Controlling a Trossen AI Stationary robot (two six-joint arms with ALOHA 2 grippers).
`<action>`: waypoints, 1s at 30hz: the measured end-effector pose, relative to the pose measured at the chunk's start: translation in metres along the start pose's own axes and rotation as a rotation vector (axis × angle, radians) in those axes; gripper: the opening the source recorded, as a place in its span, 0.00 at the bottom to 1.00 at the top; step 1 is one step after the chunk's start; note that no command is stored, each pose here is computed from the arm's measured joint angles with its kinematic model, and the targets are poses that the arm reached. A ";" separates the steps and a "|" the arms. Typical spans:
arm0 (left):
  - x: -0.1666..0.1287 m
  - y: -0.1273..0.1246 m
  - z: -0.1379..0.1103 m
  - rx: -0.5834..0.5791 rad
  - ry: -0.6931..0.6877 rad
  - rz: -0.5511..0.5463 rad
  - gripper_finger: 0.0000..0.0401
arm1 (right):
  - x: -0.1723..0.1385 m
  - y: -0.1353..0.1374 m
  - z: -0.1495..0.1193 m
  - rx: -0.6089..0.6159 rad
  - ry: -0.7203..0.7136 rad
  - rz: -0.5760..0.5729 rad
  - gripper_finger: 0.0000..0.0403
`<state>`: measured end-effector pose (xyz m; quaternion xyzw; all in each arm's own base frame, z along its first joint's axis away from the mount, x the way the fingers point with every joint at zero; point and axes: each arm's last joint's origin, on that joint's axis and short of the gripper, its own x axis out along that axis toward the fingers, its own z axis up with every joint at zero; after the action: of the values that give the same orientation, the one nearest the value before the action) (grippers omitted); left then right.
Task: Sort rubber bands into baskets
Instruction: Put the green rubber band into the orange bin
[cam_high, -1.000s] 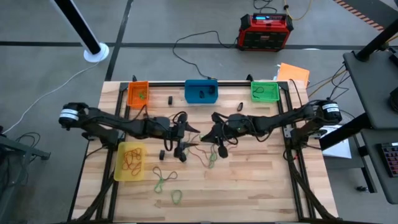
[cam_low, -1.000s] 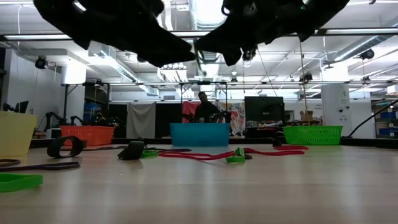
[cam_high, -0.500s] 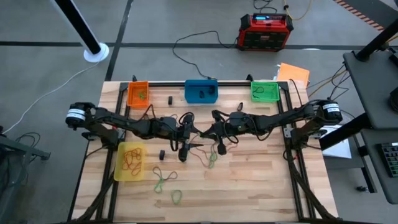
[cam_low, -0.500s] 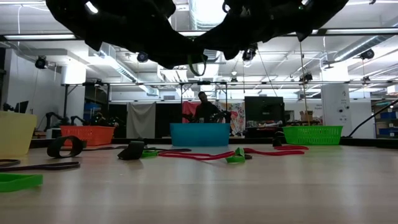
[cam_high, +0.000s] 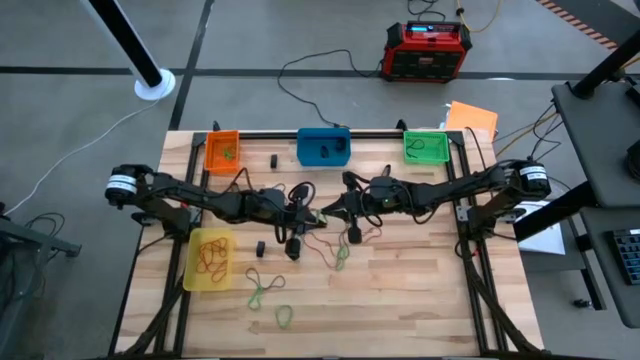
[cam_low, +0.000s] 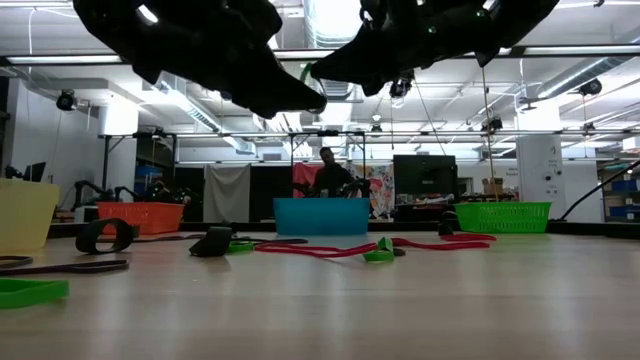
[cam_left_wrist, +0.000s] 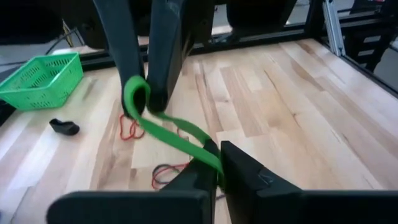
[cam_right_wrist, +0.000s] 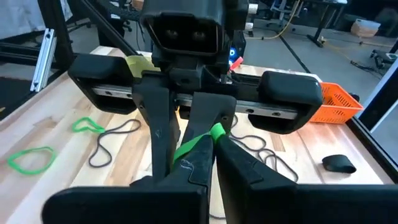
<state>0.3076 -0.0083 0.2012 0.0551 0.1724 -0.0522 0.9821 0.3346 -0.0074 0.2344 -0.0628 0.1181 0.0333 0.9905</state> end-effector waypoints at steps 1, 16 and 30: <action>-0.001 0.000 0.000 0.000 0.009 0.000 0.00 | 0.000 -0.001 0.000 0.009 0.001 -0.001 0.05; -0.070 0.034 0.015 -0.064 0.375 0.389 0.00 | -0.007 -0.030 -0.007 0.168 0.058 -0.088 0.39; -0.165 0.148 -0.020 -0.504 0.882 1.026 0.00 | -0.007 -0.035 -0.010 0.157 0.073 -0.101 0.44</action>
<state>0.1647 0.1548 0.2528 -0.0832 0.5120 0.4841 0.7046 0.3281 -0.0434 0.2308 0.0080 0.1531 -0.0282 0.9878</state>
